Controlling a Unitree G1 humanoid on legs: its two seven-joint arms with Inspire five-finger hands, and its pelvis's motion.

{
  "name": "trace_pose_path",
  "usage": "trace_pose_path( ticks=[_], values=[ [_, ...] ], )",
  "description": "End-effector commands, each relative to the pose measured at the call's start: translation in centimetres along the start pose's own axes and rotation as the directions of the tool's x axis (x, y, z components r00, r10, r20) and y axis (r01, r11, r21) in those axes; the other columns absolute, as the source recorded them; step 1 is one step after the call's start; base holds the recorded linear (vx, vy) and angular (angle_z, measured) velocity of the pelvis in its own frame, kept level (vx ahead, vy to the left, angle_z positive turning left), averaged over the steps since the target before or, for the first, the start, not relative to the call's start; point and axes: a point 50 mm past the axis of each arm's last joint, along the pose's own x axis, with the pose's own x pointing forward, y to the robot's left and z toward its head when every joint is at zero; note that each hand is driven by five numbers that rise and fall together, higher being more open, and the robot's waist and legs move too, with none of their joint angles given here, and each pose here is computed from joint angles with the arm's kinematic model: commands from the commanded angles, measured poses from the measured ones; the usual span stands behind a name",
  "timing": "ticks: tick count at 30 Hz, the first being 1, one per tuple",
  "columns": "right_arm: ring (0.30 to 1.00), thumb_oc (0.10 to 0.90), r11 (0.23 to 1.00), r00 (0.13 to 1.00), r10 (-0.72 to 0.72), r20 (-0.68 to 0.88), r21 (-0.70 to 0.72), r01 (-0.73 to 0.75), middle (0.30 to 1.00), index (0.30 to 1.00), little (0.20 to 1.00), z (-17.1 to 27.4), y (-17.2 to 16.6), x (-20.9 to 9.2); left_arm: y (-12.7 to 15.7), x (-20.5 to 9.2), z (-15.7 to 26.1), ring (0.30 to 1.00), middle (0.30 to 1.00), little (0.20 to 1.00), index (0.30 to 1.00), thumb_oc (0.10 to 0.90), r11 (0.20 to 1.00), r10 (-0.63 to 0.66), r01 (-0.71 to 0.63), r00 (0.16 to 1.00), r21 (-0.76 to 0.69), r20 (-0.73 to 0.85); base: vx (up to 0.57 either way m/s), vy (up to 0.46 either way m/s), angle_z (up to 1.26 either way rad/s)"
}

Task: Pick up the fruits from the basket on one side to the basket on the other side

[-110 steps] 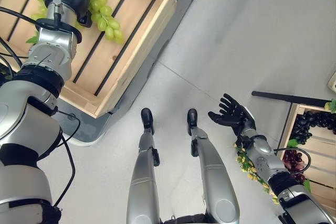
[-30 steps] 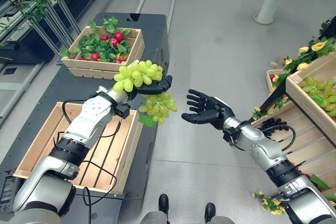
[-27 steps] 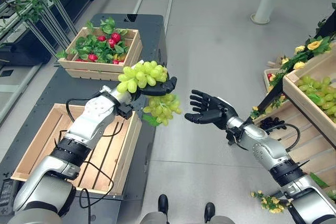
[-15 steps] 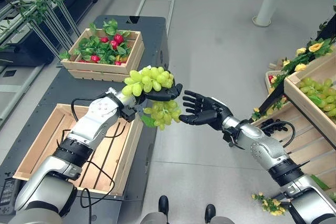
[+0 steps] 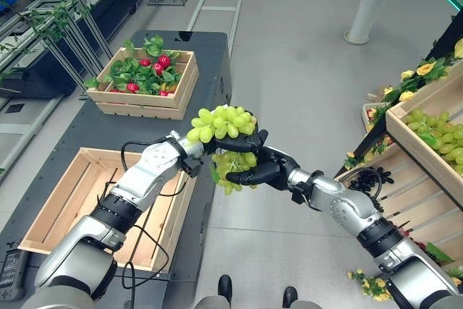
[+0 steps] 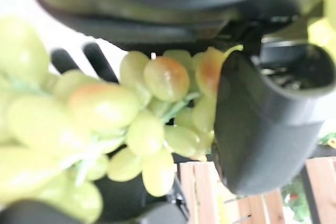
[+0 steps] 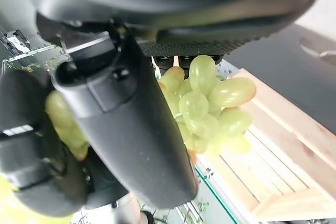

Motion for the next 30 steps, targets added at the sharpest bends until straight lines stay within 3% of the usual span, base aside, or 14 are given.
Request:
trace_pose_path(
  ticks=[1,10,16,17,18,19,21,22,23,24,30],
  values=[
    [0.9,0.8,0.949,0.941,0.301,0.156,0.048,-0.312,0.9,0.9,0.9,3.6,4.8,1.7,1.6,1.7,6.0,0.3,0.3,0.3,0.3,0.4,1.0,0.02,-0.024,0.969,0.014,0.248,0.0,0.0,0.0],
    [0.9,0.8,0.926,0.923,0.362,0.129,0.062,-0.372,0.9,0.9,0.9,3.0,6.1,2.2,1.3,2.0,6.5,0.3,0.3,0.3,0.3,0.4,0.994,-0.009,0.046,0.942,-0.103,0.335,0.0,0.0,0.0],
    [0.9,0.8,0.928,0.899,0.333,0.284,0.072,-0.367,0.9,0.9,0.9,4.9,7.0,3.0,-0.7,3.1,6.4,0.3,0.3,0.3,0.3,0.4,0.991,-0.075,0.106,0.943,-0.081,0.325,0.0,0.0,0.0],
    [0.564,0.576,0.931,0.896,0.319,0.31,0.072,-0.357,0.564,0.564,0.564,5.3,7.0,3.0,-0.9,3.1,6.3,0.3,0.3,0.3,0.3,0.4,0.99,-0.077,0.109,0.944,-0.083,0.32,0.0,0.0,0.0],
    [0.375,0.45,0.933,0.893,0.313,0.323,0.074,-0.353,0.375,0.375,0.375,5.4,7.1,3.0,-0.9,3.2,6.2,0.3,0.3,0.3,0.3,0.4,0.99,-0.078,0.11,0.945,-0.085,0.317,0.0,0.0,0.0],
    [0.3,0.4,0.936,0.885,0.291,0.364,0.085,-0.342,0.3,0.3,0.3,6.1,7.2,3.1,-1.0,3.2,5.9,0.3,0.3,0.3,0.3,0.4,0.99,-0.076,0.108,0.95,-0.089,0.304,0.0,0.0,0.0],
    [0.3,0.4,0.944,0.88,0.264,0.395,0.082,-0.32,0.3,0.3,0.3,6.5,7.1,3.0,-0.8,3.2,5.5,0.3,0.3,0.3,0.3,0.4,0.991,-0.061,0.092,0.956,-0.096,0.288,0.0,0.0,0.0],
    [0.3,0.4,0.949,0.88,0.244,0.408,0.086,-0.303,0.3,0.3,0.3,6.6,6.9,3.0,-0.6,3.1,5.2,0.415,0.415,0.415,0.415,0.477,0.992,-0.053,0.083,0.96,-0.098,0.274,0.0,0.0,0.0],
    [0.3,0.4,0.953,0.881,0.232,0.413,0.087,-0.292,0.3,0.3,0.3,6.5,6.7,2.9,-0.4,3.0,4.9,0.589,0.589,0.589,0.589,0.593,0.991,-0.047,0.078,0.963,-0.106,0.263,0.0,0.0,0.0],
    [0.3,0.4,0.955,0.881,0.222,0.417,0.088,-0.283,0.3,0.3,0.3,6.5,6.5,2.8,-0.3,2.9,4.7,0.9,0.9,0.9,0.9,0.8,0.991,-0.039,0.069,0.966,-0.112,0.256,0.0,0.0,0.0],
    [0.3,0.4,0.967,0.882,0.156,0.445,0.112,-0.227,0.3,0.3,0.3,6.6,4.9,2.1,1.1,2.1,3.6,0.9,0.9,0.9,0.9,0.8,0.988,0.028,0.009,0.971,-0.151,0.239,0.0,0.0,0.0]
  ],
)
